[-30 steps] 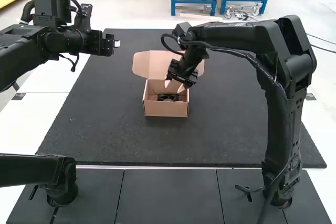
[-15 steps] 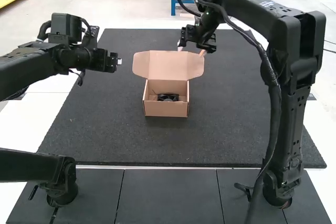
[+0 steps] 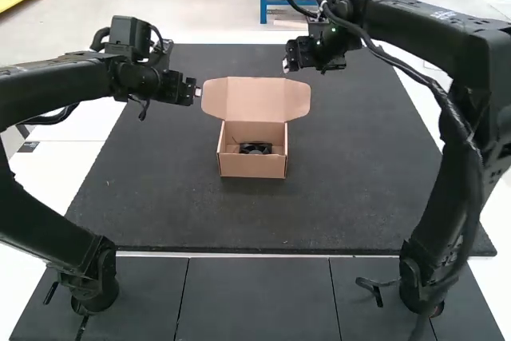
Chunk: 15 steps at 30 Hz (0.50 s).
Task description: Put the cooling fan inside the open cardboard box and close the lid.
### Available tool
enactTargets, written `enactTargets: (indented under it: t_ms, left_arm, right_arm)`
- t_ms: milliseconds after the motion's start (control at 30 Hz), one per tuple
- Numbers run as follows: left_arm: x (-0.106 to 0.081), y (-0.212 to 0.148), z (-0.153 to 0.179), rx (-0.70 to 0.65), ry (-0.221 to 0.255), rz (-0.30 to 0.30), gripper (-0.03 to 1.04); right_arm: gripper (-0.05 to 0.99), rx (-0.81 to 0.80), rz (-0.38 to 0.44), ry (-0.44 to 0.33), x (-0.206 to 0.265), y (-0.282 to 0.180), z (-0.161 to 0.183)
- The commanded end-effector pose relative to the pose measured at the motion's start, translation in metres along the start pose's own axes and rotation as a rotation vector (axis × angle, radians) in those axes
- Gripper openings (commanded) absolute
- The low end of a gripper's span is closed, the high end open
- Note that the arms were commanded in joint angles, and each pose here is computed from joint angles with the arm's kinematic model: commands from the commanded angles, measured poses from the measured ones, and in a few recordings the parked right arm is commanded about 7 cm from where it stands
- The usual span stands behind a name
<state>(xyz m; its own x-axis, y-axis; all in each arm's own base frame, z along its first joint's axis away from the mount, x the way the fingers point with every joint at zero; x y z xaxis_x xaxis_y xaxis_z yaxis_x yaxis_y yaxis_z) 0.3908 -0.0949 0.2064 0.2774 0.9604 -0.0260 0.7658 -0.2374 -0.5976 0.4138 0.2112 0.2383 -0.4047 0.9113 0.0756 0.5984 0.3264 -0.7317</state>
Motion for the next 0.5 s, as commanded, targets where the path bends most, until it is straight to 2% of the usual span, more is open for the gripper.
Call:
enactTargets:
  t_ms: [0, 200, 467]
  left_arm:
    - [-0.003, 0.001, -0.019, -0.034, 0.022, -0.014, 0.97]
    - [0.008, 0.017, -0.014, 0.010, 0.014, -0.062, 0.97]
    - [0.071, 0.019, -0.003, 0.034, -0.057, -0.251, 0.97]
  right_arm:
    - [0.86, -0.006, 0.019, -0.012, -0.011, -0.004, 0.005]
    - [0.86, -0.014, -0.008, 0.032, -0.028, 0.003, 0.011]
    - [0.86, -0.040, -0.034, 0.054, -0.028, 0.009, 0.009]
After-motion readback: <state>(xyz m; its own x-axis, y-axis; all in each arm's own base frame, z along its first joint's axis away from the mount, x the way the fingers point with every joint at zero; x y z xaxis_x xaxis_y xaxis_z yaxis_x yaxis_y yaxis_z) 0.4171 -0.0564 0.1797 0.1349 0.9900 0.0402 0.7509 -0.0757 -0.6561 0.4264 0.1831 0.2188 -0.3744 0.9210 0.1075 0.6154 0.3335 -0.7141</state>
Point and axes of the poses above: each hand's point on the last joint's axis, 136 mm out from that joint toward the fingers, its own y axis out along the fingers, its own x axis along the line the jaws close on, z = x × y, the point moved 1 cm from there along -y, back along the fingers, and after that the axes turned 1 degree about -y, right-handed, at the moved point
